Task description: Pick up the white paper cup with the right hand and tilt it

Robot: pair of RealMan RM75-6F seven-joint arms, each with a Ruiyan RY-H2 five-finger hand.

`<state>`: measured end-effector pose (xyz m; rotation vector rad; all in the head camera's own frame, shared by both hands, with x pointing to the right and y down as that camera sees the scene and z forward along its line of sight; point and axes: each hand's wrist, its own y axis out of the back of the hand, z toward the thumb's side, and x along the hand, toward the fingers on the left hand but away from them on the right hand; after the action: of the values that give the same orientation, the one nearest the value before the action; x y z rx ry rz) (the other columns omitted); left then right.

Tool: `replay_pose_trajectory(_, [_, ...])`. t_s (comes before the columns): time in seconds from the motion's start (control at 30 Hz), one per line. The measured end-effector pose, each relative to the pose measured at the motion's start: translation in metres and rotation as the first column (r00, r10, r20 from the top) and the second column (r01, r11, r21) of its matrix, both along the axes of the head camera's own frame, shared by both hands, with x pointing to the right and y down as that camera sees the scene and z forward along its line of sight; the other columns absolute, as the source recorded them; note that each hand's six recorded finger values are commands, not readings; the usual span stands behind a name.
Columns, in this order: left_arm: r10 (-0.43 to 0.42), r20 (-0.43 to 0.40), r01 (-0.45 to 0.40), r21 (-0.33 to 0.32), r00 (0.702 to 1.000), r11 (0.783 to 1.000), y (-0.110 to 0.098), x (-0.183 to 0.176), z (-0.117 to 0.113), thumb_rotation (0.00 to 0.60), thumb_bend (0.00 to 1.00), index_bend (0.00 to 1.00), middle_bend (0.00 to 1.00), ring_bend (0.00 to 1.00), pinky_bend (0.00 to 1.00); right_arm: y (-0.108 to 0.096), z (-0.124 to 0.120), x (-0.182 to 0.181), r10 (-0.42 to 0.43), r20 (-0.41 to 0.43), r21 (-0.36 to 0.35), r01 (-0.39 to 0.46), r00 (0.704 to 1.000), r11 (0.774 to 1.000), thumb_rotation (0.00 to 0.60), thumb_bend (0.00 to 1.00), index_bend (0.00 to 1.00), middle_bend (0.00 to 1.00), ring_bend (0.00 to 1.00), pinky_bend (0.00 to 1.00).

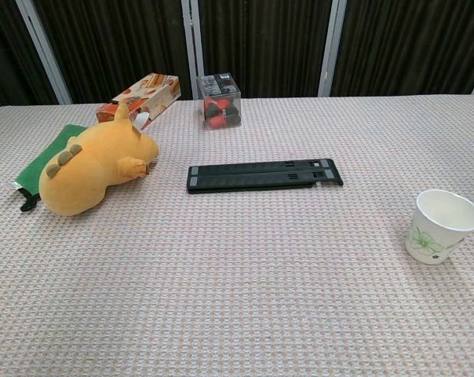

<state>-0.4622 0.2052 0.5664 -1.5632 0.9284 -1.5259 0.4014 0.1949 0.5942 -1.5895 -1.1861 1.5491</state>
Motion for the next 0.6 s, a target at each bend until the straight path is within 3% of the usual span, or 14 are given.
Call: replay_pose_trajectory(0.6, [0.001,0.001,-0.001,-0.001,1.000,1.000,-0.0005,0.0001,0.0005,0.600,0.00,0.00,0.00,0.00,0.00,0.0012,-0.0037,-0.0033,-0.004,0.021,-0.014,0.005,1.000,1.000,0.600,0.10,0.01,0.00,0.00,0.00])
